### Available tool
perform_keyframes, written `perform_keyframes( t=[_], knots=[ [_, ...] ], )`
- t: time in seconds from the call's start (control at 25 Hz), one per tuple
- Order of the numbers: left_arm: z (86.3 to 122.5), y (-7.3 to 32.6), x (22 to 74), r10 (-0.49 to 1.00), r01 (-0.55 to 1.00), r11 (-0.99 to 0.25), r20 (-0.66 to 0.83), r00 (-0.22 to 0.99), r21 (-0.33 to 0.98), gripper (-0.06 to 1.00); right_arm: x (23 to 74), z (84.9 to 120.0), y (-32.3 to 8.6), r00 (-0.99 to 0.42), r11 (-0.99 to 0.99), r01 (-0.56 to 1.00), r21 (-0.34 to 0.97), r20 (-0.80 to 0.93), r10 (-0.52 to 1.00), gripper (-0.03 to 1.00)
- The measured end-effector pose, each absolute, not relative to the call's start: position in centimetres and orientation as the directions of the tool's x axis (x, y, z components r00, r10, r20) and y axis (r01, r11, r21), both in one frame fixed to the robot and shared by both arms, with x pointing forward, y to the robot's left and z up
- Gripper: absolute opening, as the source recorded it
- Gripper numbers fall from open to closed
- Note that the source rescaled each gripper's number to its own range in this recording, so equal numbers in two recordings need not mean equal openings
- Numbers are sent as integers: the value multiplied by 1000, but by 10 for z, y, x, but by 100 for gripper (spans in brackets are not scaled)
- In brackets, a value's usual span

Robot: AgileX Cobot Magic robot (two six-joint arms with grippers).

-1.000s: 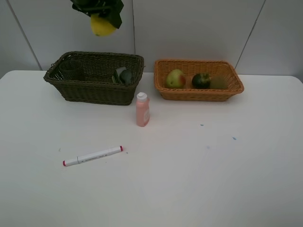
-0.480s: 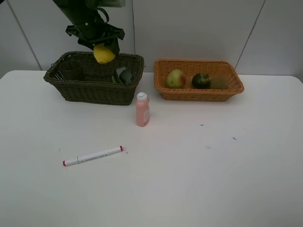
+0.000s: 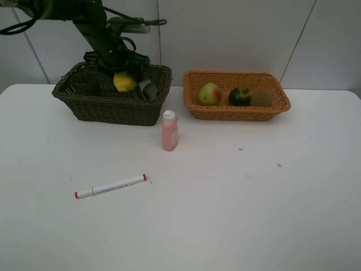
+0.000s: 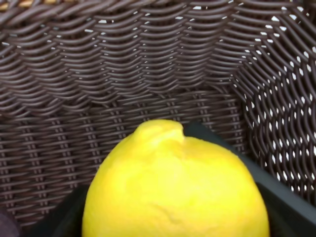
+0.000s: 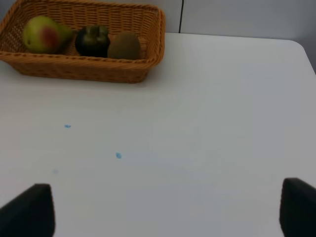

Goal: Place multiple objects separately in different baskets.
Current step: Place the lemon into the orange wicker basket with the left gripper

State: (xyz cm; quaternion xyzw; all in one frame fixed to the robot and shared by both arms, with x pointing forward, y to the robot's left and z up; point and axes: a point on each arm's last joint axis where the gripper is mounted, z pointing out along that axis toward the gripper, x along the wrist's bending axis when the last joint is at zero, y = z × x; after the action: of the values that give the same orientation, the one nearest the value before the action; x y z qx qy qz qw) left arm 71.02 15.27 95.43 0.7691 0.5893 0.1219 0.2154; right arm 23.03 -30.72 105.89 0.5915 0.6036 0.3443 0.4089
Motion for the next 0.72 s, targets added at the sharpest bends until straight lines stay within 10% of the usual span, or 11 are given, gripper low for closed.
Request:
perform_keyframes(
  t=[0.72],
  knots=[
    [1035,91,729,883,649,-227,-127,451,726,75,230,1059,-307,34,63,433,899,-86,996,100]
  ],
)
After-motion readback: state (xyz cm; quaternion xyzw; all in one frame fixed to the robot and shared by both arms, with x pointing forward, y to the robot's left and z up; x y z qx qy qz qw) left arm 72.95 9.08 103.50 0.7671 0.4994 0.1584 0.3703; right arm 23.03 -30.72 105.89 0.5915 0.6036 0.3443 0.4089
